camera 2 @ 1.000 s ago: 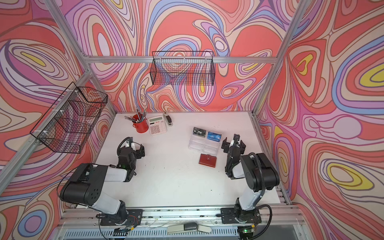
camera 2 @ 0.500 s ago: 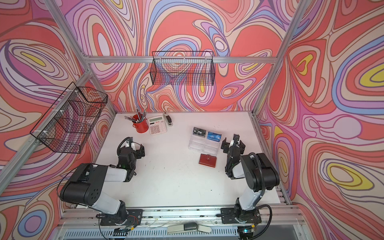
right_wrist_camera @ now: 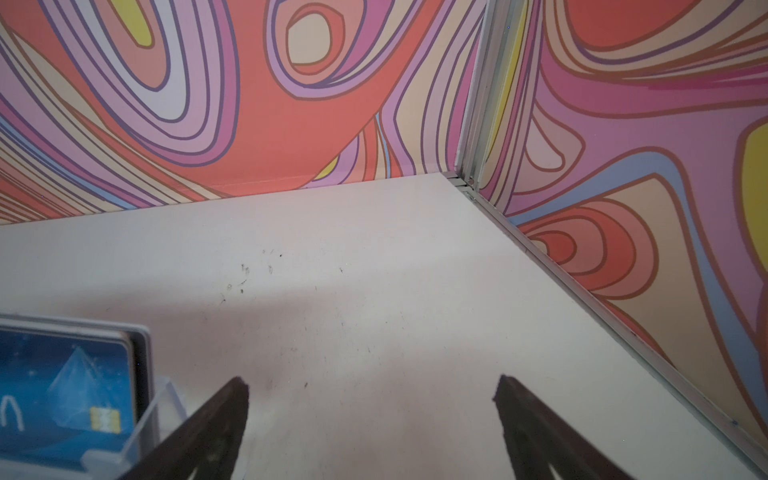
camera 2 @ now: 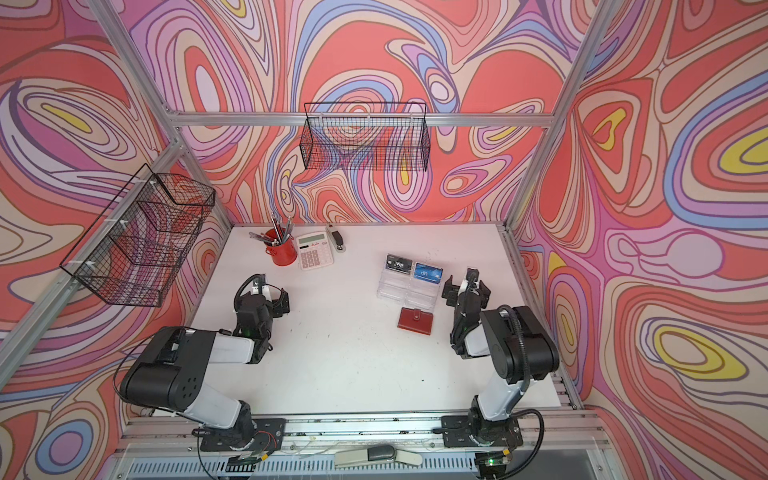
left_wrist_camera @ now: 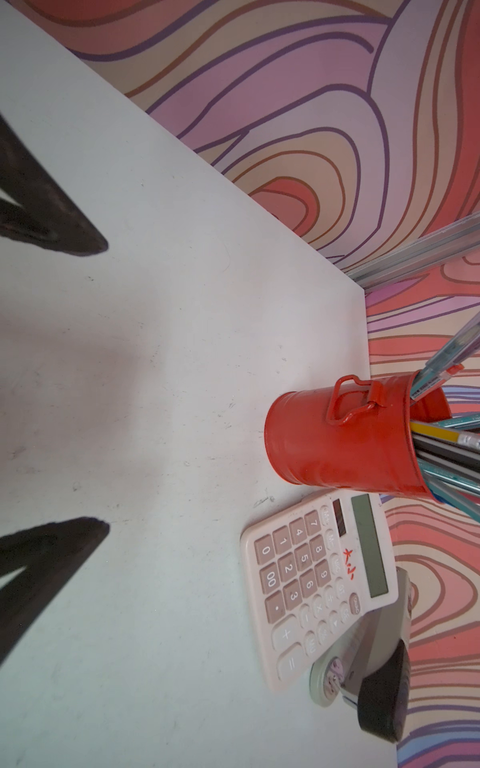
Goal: Put the credit cards into the card holder
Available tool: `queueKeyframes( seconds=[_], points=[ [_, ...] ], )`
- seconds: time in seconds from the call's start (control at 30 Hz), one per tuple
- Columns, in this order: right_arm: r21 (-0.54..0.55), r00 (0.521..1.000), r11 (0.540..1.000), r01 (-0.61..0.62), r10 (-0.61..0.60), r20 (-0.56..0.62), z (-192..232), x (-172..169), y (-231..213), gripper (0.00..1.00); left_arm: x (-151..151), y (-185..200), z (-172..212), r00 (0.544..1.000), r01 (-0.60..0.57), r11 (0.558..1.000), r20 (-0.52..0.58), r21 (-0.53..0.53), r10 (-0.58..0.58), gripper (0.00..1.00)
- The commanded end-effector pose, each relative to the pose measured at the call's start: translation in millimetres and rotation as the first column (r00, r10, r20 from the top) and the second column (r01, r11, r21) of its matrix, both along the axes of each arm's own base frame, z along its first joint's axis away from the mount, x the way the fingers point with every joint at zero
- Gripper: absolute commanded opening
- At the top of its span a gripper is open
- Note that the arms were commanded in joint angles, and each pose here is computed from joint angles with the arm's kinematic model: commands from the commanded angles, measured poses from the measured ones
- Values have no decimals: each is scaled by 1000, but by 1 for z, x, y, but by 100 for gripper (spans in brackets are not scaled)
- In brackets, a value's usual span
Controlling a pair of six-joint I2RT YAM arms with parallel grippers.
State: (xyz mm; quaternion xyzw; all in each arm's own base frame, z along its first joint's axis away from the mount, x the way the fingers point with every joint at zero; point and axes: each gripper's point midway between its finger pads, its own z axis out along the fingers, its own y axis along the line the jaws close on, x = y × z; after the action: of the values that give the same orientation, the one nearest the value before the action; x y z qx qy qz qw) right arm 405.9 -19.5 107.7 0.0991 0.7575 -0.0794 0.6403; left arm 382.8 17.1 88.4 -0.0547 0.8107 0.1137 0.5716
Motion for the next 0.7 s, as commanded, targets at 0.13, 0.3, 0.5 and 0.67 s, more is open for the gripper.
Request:
queueKeyframes(
  seconds=[0.13, 0.3, 0.5, 0.67],
  points=[
    [-8, 1000, 1000, -13, 13, 20, 5, 0, 1, 98, 2, 3, 8, 999, -12, 1000, 42, 0, 12, 100],
    [4, 997, 1000, 7, -8, 79, 24, -15, -3, 98, -19, -17, 22, 983, 80, 996, 161, 43, -86, 100],
    [57, 967, 996, 62, -74, 244, 52, -65, -17, 98, -30, -42, 51, 975, 86, 980, 186, 178, -119, 100],
    [171, 953, 982, 78, -124, 277, 68, -81, -23, 98, -22, -61, 76, 990, 74, 980, 102, 187, -94, 100]
  ],
)
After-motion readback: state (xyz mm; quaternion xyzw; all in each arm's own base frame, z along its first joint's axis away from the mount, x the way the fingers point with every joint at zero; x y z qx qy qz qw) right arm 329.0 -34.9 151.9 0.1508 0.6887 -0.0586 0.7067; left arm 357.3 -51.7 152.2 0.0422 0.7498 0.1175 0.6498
